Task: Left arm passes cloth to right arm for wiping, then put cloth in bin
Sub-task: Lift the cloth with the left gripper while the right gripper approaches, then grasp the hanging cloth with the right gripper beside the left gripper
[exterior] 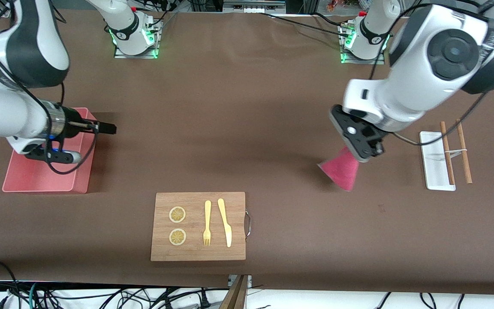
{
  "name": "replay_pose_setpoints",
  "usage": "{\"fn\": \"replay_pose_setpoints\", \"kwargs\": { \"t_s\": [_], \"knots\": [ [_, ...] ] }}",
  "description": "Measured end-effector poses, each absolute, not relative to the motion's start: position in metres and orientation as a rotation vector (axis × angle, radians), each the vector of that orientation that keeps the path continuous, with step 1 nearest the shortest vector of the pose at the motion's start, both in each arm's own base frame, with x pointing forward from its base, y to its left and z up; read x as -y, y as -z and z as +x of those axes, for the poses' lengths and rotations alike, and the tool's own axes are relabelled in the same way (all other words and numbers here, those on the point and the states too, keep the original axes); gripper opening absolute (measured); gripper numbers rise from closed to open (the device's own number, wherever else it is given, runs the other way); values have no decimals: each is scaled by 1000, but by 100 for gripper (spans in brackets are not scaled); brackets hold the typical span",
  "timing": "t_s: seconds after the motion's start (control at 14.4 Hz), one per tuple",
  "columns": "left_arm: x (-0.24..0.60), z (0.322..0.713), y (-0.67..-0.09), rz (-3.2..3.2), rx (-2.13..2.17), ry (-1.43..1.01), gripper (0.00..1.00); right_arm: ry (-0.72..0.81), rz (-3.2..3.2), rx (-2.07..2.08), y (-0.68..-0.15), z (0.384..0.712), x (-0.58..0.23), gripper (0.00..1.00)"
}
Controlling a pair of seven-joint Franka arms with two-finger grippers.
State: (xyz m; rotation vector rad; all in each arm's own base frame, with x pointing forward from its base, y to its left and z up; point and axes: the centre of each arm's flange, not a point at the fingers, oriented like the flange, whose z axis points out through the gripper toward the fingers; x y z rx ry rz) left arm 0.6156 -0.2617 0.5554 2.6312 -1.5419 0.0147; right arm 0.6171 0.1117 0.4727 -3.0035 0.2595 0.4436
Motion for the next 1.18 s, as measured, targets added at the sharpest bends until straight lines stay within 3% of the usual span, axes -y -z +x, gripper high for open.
{"fn": "replay_pose_setpoints", "kwargs": {
  "t_s": [0.63,1.18],
  "knots": [
    [361,588,-572,2643,1214,-166,2,-447,-2723,-818,-424,626,-245,100],
    [404,581,-571,2657,1044,-271,2,-470,-2478,-1117,-402,609,-349,100]
  ]
}}
